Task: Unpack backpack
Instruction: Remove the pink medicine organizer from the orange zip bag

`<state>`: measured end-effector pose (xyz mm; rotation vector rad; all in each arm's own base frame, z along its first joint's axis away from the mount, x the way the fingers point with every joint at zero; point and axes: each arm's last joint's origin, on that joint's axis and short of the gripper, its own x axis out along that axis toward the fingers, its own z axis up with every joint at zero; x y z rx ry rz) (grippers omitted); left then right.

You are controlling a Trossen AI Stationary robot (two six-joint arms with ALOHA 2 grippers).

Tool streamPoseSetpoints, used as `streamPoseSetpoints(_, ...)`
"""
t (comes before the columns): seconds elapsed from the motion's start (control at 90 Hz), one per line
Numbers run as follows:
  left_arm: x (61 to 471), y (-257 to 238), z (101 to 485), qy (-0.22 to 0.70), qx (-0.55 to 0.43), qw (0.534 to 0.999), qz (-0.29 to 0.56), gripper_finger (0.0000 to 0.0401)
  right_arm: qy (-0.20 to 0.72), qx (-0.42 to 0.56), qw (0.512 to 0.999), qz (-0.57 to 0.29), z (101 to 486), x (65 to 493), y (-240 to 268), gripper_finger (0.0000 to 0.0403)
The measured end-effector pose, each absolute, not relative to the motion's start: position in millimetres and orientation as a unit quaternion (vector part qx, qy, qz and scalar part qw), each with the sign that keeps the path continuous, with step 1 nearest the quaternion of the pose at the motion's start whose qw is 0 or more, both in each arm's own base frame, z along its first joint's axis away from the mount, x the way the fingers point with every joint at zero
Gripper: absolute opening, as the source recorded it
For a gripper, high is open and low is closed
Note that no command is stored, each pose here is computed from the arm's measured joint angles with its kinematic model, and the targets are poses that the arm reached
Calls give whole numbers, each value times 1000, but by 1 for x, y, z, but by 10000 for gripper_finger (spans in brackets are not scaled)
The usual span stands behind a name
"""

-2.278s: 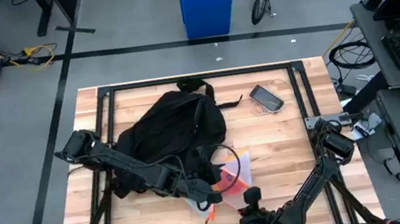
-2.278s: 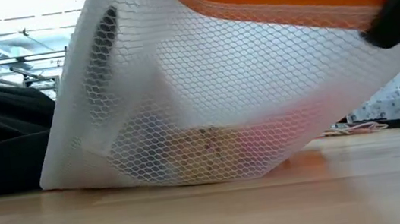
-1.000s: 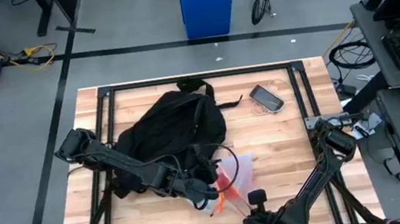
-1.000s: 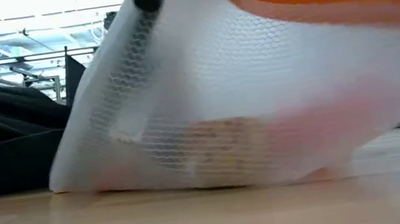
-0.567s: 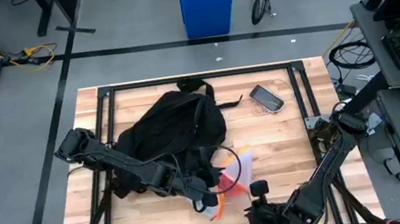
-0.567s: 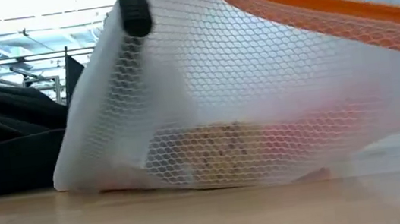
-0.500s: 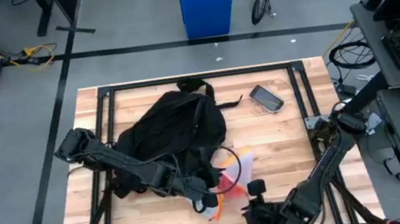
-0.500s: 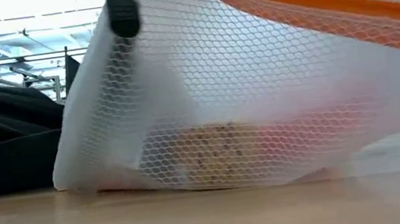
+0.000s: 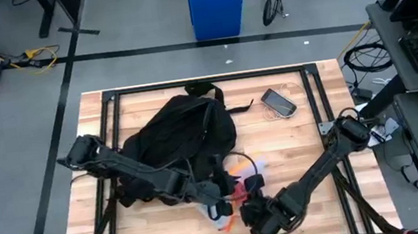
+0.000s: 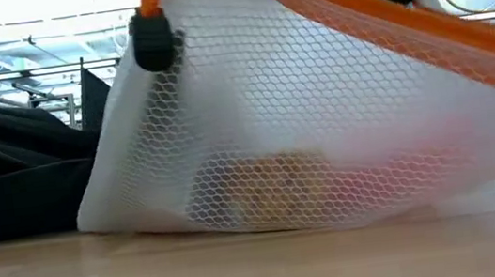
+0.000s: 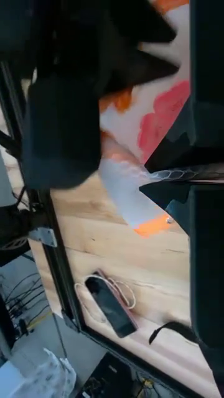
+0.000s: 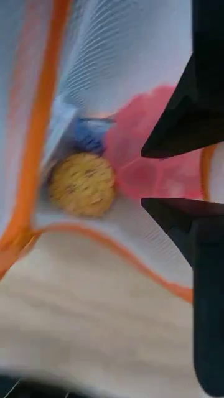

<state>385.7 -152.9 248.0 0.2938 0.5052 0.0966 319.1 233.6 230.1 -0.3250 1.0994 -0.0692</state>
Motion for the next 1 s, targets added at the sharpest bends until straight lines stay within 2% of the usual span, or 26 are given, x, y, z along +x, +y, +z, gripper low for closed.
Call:
streamPoseSetpoints(0.178, 391, -150, 240, 256, 141, 956, 38, 0, 562, -170, 807, -64, 228, 314, 220, 119)
streamPoseSetpoints(0.344, 396, -150, 238, 245, 133, 960, 30, 0, 508, -164, 845, -20, 231, 326, 230, 121)
streamPoseSetpoints(0.456, 397, -149, 237, 246, 137, 959, 19, 0, 492, -170, 854, -8, 229, 332, 234, 121)
streamPoseSetpoints(0.811, 396, -148, 232, 263, 142, 954, 22, 0, 537, -238, 809, -29, 193, 337, 231, 121)
streamPoseSetpoints(1.0, 394, -147, 230, 278, 148, 949, 22, 0, 550, -241, 799, -24, 193, 331, 232, 121)
